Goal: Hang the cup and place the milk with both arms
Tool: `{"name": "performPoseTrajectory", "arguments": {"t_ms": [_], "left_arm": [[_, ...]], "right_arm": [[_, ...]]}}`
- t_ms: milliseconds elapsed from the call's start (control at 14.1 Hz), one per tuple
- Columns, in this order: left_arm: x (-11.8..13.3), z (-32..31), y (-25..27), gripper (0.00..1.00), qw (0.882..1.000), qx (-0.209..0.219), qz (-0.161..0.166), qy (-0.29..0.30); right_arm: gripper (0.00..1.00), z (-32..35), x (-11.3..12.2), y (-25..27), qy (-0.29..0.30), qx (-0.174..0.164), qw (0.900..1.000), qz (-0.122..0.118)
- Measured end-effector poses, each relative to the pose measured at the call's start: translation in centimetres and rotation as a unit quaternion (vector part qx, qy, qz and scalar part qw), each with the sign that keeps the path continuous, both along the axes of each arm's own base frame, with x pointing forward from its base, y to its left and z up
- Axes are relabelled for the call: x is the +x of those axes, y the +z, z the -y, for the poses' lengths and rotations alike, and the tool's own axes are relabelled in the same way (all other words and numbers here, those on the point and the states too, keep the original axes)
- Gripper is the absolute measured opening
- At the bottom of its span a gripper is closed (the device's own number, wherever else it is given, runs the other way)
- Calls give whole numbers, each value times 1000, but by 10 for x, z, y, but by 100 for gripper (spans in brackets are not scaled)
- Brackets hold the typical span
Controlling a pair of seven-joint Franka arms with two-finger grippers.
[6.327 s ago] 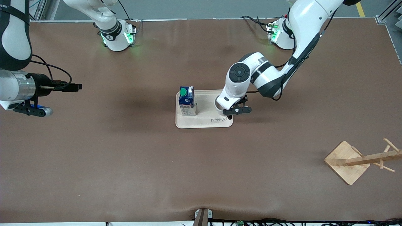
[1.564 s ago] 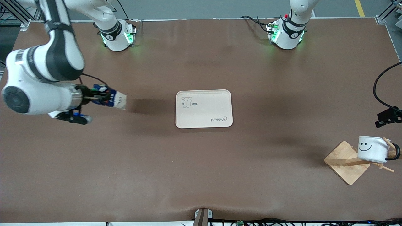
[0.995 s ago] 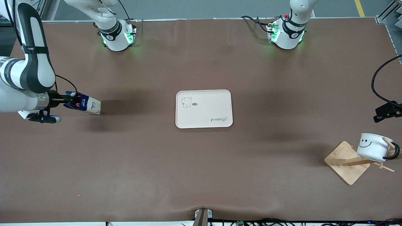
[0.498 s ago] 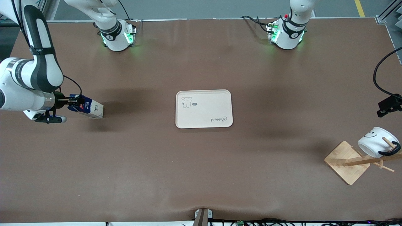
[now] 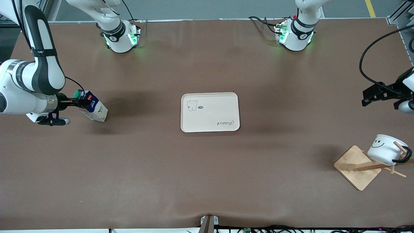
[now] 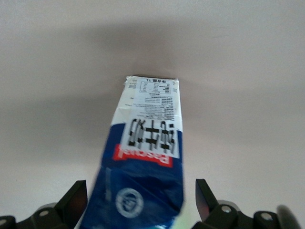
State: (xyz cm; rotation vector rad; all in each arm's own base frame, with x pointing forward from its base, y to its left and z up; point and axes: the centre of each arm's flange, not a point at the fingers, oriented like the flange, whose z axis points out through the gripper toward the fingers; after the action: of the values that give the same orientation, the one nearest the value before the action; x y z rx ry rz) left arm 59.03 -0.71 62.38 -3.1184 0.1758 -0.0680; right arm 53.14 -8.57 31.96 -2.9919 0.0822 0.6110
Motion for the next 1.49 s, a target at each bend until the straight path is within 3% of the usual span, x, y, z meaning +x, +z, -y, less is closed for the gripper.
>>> {"name": "performPoseTrajectory", "arguments": {"t_ms": [355,569,924,1066,1280,1493], "left_arm": [[-38,-3,10,100,999,10,-33,32],[-48,0,15,100,997,12,-40,64],[-53,2,18,100,997,13,-40,70],[-53,2,17,100,997,13,-41,70],[-53,2,16,100,997,14,-43,70],[-53,-3,14,100,996,12,-44,75]], "right_arm": [[100,-3,3,13,5,4,1000,-12],[100,-6,7,20,7,4,1000,-10],[100,-6,12,33,10,5,1000,-9],[100,-6,23,55,17,6,1000,5],[100,-3,45,115,56,15,997,44],[100,3,57,180,37,1,996,75]]}}
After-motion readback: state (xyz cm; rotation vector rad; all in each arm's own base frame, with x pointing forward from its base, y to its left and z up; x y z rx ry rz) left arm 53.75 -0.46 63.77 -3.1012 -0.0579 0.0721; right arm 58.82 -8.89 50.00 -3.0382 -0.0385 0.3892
